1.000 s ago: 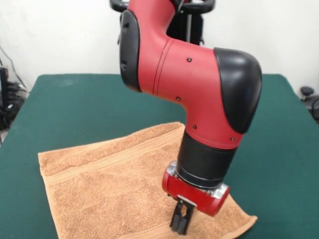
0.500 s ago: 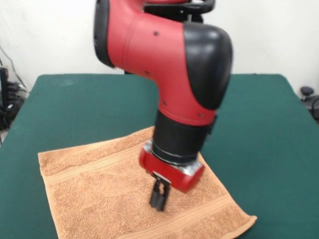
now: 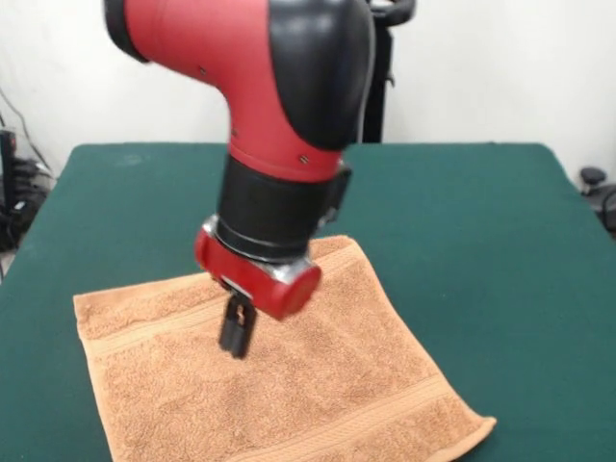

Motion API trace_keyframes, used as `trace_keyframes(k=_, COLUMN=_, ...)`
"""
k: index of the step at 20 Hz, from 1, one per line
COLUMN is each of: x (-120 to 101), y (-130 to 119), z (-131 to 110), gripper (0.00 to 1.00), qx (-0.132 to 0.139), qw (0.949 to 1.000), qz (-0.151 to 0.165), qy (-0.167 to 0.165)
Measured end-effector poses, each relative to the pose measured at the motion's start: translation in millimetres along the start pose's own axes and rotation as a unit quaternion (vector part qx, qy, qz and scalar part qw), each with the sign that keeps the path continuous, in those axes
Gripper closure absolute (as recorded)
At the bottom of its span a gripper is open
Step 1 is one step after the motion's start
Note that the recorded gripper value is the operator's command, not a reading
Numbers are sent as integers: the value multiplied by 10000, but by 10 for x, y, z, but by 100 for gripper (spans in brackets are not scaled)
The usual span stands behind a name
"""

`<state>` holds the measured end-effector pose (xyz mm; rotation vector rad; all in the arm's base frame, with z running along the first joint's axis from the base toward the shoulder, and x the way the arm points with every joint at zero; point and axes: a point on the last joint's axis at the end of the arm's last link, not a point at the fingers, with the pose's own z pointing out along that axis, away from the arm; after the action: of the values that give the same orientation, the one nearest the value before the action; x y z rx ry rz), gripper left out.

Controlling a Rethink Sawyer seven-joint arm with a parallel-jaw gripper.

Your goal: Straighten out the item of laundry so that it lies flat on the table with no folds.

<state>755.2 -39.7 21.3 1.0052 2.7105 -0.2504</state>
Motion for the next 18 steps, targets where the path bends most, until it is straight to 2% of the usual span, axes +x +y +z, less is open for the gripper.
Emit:
trace_keyframes(k=4, x=-169, y=-183, z=-219, gripper=100, qx=18, qw=10000, qz=49, qy=-49)
trace_keyframes(k=9, x=-318, y=-287, z=-492, gripper=100, qx=-18, qw=9999, qz=35, qy=-132)
trace_keyframes(k=15, x=-459, y=-353, z=-668, gripper=100, qx=-156, qw=9997, qz=51, qy=-199)
trace_keyframes(k=18, x=-431, y=-428, z=-709, gripper=100, qx=-172, qw=9997, qz=56, qy=-141)
